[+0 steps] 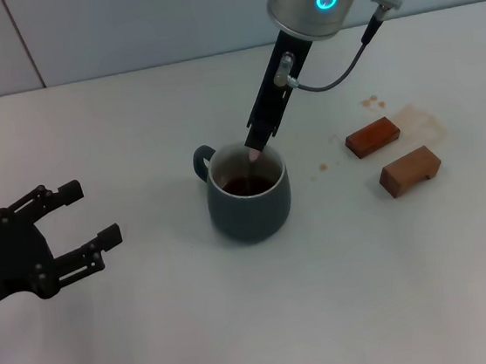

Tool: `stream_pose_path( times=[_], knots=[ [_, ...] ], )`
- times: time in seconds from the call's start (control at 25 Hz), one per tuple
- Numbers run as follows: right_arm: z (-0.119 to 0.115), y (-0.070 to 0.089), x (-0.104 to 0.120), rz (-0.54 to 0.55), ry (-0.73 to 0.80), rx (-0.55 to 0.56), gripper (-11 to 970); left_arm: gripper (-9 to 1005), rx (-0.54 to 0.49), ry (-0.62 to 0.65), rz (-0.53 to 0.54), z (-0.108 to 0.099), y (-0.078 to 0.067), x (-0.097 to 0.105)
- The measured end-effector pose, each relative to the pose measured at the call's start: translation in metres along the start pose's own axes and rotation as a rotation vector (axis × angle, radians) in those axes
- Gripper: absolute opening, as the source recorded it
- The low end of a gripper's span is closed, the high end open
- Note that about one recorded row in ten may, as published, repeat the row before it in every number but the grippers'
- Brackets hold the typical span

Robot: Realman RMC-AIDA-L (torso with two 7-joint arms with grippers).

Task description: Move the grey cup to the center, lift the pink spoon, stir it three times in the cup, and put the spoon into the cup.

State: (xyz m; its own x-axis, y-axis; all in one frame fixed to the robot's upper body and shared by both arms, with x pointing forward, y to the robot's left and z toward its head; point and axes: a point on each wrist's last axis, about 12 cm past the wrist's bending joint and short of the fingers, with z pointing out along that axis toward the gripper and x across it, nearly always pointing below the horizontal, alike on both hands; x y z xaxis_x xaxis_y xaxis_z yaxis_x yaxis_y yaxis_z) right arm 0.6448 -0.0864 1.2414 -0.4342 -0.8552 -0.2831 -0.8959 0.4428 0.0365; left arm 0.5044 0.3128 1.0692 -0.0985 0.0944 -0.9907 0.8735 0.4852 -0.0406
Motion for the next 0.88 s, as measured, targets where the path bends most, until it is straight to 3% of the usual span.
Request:
stream_pose_path(
  times=[0.16, 0.52, 0.6, 0.72, 0.88],
  knots=[
    [0.001, 0.000, 0.000, 0.000, -0.001, 0.003, 119, 831, -0.002, -0.001, 0.000, -0.001, 0.001, -0.001],
    [0.001, -0.004, 0.002, 0.012, -0.035, 0.024, 219, 830, -0.001, -0.002, 0.002, -0.001, 0.002, -0.001],
    [0.000, -0.005, 0.004, 0.017, -0.069, 0.026, 279, 830, 0.000, -0.002, 0.002, 0.000, 0.002, -0.002],
    [-0.006, -0.007, 0.011, 0.033, -0.181, 0.014, 369, 830, 0.001, -0.002, 0.004, 0.000, 0.002, -0.002],
    [-0.023, -0.010, 0.042, 0.030, -0.458, 0.001, 368, 829, 0.003, -0.003, 0.001, 0.000, 0.002, -0.003]
  ],
)
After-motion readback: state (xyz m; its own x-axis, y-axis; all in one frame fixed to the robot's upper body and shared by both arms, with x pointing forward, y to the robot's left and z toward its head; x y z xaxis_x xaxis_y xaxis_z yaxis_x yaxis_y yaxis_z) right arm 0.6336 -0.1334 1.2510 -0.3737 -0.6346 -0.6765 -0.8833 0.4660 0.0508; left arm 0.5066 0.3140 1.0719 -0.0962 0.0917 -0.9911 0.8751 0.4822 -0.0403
